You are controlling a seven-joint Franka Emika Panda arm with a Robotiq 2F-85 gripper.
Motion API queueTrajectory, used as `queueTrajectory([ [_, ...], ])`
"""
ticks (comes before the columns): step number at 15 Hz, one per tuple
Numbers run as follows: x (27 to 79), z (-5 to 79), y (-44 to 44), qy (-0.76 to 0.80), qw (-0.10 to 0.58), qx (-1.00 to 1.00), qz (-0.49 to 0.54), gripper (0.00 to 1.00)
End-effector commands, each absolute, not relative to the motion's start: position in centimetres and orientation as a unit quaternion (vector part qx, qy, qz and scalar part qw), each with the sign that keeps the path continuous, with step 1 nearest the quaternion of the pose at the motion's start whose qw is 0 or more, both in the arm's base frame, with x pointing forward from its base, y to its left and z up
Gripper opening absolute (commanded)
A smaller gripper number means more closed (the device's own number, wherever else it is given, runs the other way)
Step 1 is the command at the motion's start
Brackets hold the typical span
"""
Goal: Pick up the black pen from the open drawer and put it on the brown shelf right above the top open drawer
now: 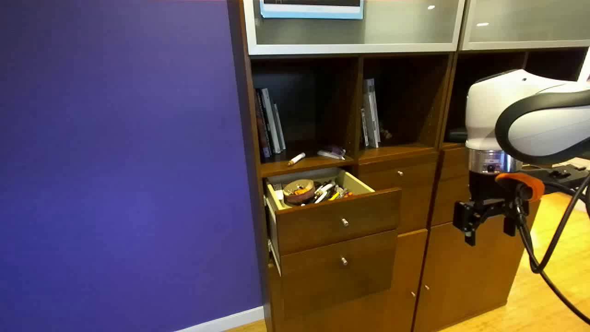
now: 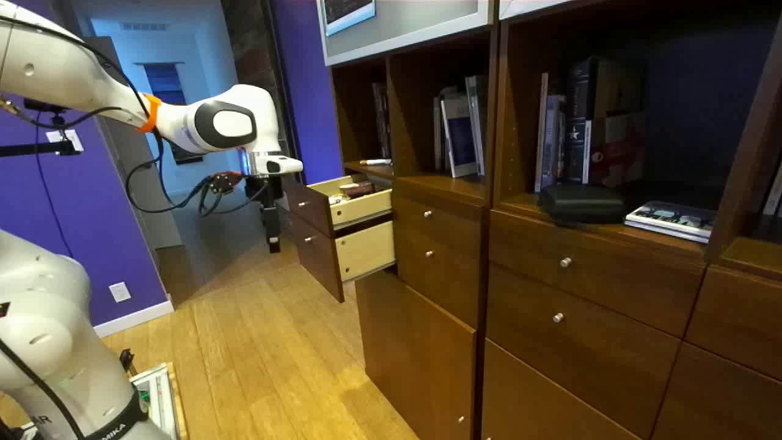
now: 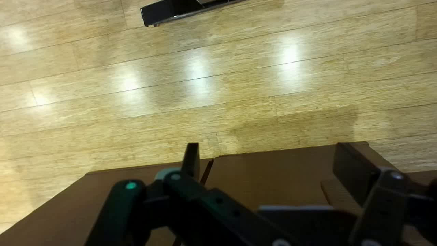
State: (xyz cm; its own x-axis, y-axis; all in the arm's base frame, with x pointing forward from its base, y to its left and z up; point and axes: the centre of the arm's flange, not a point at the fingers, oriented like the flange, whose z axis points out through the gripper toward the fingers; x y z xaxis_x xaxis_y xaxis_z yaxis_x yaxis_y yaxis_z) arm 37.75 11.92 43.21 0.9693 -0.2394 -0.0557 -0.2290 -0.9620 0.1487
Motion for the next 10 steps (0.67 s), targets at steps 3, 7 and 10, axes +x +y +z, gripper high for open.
queueTrajectory([
  [3,37.7,43.2,11.9,-0.118,0.071,0.990,-0.037,1.00],
  [7,37.7,43.2,11.9,-0.118,0.071,0.990,-0.037,1.00],
  [10,39.8,47.4,14.4,-0.098,0.072,0.993,-0.007,1.00],
])
